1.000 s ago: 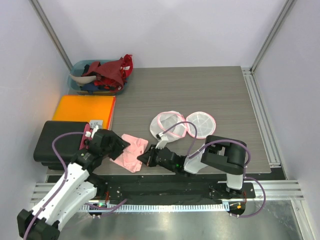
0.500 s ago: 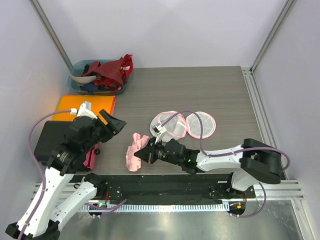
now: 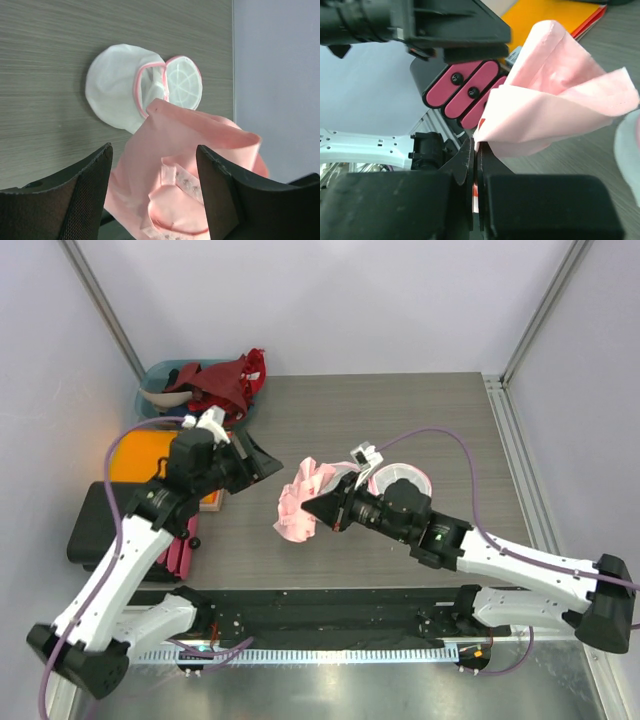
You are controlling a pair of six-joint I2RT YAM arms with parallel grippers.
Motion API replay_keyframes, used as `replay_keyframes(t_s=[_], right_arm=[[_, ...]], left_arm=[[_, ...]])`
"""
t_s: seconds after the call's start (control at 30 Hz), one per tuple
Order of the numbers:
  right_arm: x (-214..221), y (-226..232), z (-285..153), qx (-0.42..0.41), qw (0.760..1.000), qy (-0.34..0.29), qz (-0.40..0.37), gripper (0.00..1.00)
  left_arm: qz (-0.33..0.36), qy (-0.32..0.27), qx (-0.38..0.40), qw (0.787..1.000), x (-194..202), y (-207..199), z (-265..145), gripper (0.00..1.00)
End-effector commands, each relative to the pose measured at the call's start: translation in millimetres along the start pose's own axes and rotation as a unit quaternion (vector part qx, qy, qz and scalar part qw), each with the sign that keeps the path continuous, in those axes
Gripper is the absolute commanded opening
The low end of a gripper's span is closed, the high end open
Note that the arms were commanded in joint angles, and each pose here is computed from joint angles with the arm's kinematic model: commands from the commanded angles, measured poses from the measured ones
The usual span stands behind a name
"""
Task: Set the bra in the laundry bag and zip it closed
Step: Place the bra in the laundry bag.
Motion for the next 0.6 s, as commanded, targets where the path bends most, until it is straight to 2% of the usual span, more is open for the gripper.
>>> replay_keyframes(t_s=[0.0, 0.03, 0.13, 0.17, 0.37, 0.57], right_arm=[[-41, -7, -20, 0.059, 0.997, -0.019, -0.041, 0.01], [-46, -11, -27, 0.077, 0.996, -0.01, -0.046, 0.01], [-61, -31, -39, 0.12, 0.991, -0.016, -0.057, 0.01], [-66, -36, -44, 0.128, 0.99, -0.019, -0.061, 0.01], [-81, -66, -70, 0.185, 0.979, -0.03, -0.074, 0.01], [-83, -96, -76, 0.23, 0.969, -0.032, -0.089, 0.01]], left_arm=[[0.029, 0.067, 0.063, 0.995, 4, -31, 28, 0.68], [0.047, 0.09, 0.051, 0.993, 16, -32, 43, 0.68], [0.092, 0.095, 0.024, 0.991, 27, -42, 66, 0.67], [0.095, 0.107, -0.007, 0.99, 34, -36, 85, 0.65], [0.09, 0.14, -0.032, 0.986, 46, -34, 138, 0.58], [0.109, 0.141, -0.064, 0.982, 53, -24, 167, 0.52]])
Point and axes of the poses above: each gripper's point midway between its finger pads, its own z axis out along the fingers, its own y axis along the line the jaws close on, x = y × z, the point moved 5 cm from there along -z, back along the fingers, and after that the axes turned 5 degrees about -z, right-handed, at the moved point
